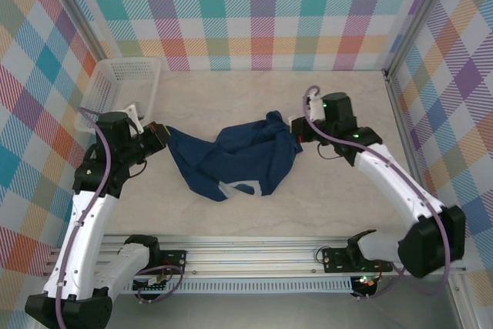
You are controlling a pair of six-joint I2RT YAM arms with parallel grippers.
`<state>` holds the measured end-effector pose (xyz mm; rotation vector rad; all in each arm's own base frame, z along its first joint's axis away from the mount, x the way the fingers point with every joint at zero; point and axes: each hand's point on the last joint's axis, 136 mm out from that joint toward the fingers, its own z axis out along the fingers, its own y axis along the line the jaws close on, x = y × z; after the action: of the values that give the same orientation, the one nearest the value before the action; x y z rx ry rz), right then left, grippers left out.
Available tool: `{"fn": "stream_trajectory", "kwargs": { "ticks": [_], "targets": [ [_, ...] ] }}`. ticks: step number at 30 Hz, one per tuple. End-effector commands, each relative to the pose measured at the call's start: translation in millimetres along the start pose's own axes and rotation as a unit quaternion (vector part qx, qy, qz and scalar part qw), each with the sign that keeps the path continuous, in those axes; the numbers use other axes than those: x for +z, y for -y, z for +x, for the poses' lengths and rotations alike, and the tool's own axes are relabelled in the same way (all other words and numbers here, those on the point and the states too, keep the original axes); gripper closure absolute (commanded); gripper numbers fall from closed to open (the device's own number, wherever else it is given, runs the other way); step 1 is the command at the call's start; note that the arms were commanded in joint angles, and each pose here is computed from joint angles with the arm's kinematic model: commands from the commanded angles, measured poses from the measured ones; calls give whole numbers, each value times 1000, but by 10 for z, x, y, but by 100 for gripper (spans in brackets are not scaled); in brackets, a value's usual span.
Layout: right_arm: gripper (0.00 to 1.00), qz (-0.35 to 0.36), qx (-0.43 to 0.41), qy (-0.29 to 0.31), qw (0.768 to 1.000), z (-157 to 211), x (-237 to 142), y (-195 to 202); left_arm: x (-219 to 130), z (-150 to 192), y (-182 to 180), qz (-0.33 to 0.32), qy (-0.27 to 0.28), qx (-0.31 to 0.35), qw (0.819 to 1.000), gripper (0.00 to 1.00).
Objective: Fold the inside-out t-shirt
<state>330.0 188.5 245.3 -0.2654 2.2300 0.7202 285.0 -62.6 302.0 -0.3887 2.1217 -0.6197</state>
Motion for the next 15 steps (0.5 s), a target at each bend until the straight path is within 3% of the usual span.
{"fn": "stream_trajectory", "kwargs": {
  "ticks": [1, 5, 8, 12, 15],
  "targets": [
    [100, -28, 12, 16, 999, -92, -172, -21, -172, -360, 171, 22, 48, 5, 999, 100],
    [100, 5, 36, 59, 998, -288, -460, 175, -338, -651, 157, 14, 82, -5, 996, 100],
    [100, 53, 66, 54, 995, -160, -542, 384, -470, -782, 83, 2, 101, -14, 995, 100],
    [100, 116, 129, -7, 985, 462, -396, 739, -427, -646, -102, -18, 84, -29, 996, 100],
    [93, 128, 190, -78, 970, 1153, -166, 912, -204, -240, -317, -25, 25, -48, 998, 100]
  ]
}}
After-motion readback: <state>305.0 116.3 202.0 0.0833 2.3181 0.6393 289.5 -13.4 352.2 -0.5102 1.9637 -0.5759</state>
